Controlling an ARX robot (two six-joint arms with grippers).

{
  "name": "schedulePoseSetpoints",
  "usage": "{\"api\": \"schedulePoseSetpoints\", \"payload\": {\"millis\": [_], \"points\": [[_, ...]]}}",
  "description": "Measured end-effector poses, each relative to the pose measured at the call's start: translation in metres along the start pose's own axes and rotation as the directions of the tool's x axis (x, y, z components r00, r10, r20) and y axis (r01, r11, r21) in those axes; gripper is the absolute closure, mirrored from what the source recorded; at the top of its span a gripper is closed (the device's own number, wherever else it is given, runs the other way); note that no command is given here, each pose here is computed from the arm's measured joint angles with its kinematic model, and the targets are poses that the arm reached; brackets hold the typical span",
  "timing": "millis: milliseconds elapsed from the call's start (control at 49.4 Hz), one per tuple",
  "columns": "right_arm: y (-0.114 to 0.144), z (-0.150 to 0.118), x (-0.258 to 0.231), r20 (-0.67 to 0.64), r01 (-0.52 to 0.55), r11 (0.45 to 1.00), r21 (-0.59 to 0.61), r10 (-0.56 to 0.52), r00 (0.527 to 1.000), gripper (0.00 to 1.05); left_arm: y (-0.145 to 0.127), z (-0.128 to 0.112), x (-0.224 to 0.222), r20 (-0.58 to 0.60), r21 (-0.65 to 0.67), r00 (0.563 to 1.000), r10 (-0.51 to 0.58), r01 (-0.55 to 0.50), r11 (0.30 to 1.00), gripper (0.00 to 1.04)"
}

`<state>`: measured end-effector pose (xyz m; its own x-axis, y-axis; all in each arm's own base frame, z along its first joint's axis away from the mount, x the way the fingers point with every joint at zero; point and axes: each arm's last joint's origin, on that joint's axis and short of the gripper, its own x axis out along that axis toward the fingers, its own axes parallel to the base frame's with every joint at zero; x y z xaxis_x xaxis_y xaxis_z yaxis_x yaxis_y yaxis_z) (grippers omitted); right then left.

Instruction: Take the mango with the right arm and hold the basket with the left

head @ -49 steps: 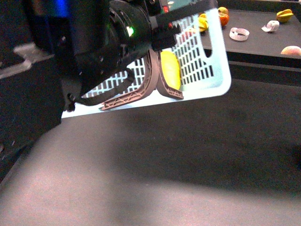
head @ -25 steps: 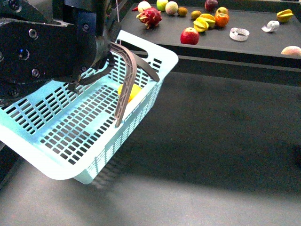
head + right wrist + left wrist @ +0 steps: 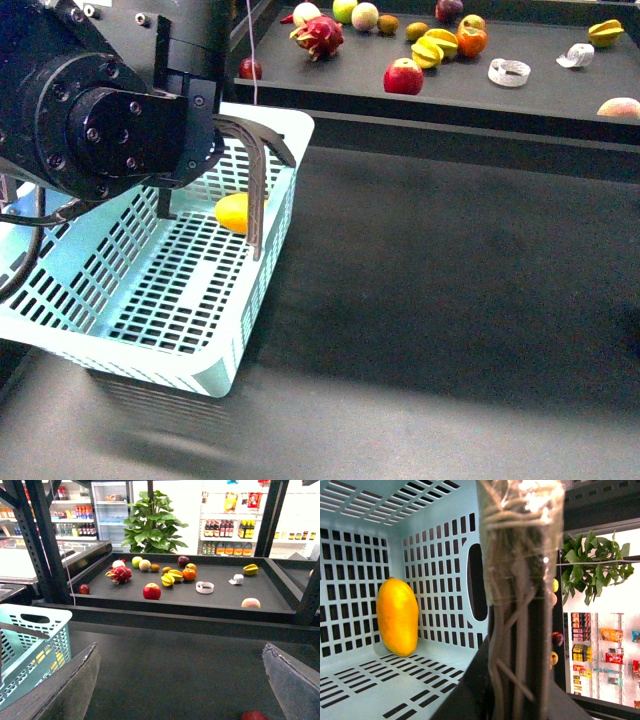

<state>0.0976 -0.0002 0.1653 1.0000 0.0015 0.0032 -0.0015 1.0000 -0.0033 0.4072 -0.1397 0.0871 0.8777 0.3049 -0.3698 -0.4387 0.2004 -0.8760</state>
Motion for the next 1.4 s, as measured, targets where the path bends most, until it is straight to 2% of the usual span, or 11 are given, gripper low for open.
{"api": "schedulePoseSetpoints", "payload": {"millis": [162, 223, 324, 425, 688, 870, 1012, 1113, 1295, 1315, 1396], "points": [[0.0, 0.0, 0.0, 0.0, 0.0, 1.0, 0.0, 0.0, 1.0, 0.08, -0.003, -0.005, -0.002, -0.024, -0.035, 1.0, -0.002, 0.002, 0.999, 0.61], [0.0, 0.0, 0.0, 0.0, 0.0, 1.0, 0.0, 0.0, 1.0, 0.08, -0.001, -0.003, -0.004, -0.034, -0.026, 0.999, 0.015, -0.016, 1.0, 0.47], [0.0, 0.0, 0.0, 0.0, 0.0, 1.0, 0.0, 0.0, 1.0, 0.08, -0.003, 0.009, -0.019, -0.036, -0.014, 0.999, 0.014, -0.014, 1.0, 0.24], [0.0, 0.0, 0.0, 0.0, 0.0, 1.0, 0.0, 0.0, 1.0, 0.08, -0.011, 0.025, -0.035, -0.029, 0.0, 1.0, -0.009, 0.009, 1.0, 0.08], [0.0, 0.0, 0.0, 0.0, 0.0, 1.0, 0.0, 0.0, 1.0, 0.08, -0.007, 0.098, -0.072, 0.083, 0.115, 0.994, -0.073, 0.063, 0.991, 0.08], [0.0, 0.0, 0.0, 0.0, 0.0, 1.0, 0.0, 0.0, 1.0, 0.08, 0.008, 0.139, -0.101, 0.195, 0.274, 0.968, -0.155, 0.098, 0.957, 0.08], [0.0, 0.0, 0.0, 0.0, 0.0, 1.0, 0.0, 0.0, 1.0, 0.08, 0.041, 0.161, -0.114, 0.241, 0.395, 0.962, -0.13, 0.025, 0.918, 0.08], [0.0, 0.0, 0.0, 0.0, 0.0, 1.0, 0.0, 0.0, 1.0, 0.08, 0.059, 0.175, -0.123, 0.267, 0.452, 0.951, -0.158, 0.021, 0.892, 0.08], [0.0, 0.0, 0.0, 0.0, 0.0, 1.0, 0.0, 0.0, 1.0, 0.08, 0.068, 0.184, -0.133, 0.3, 0.564, 0.931, -0.207, 0.002, 0.826, 0.09], [0.0, 0.0, 0.0, 0.0, 0.0, 1.0, 0.0, 0.0, 1.0, 0.08, 0.069, 0.185, -0.134, 0.278, 0.592, 0.936, -0.218, 0.011, 0.806, 0.11], [0.0, 0.0, 0.0, 0.0, 0.0, 1.0, 0.0, 0.0, 1.0, 0.08, 0.07, 0.187, -0.143, 0.005, 0.769, 0.931, -0.364, 0.228, 0.596, 0.26]]}}
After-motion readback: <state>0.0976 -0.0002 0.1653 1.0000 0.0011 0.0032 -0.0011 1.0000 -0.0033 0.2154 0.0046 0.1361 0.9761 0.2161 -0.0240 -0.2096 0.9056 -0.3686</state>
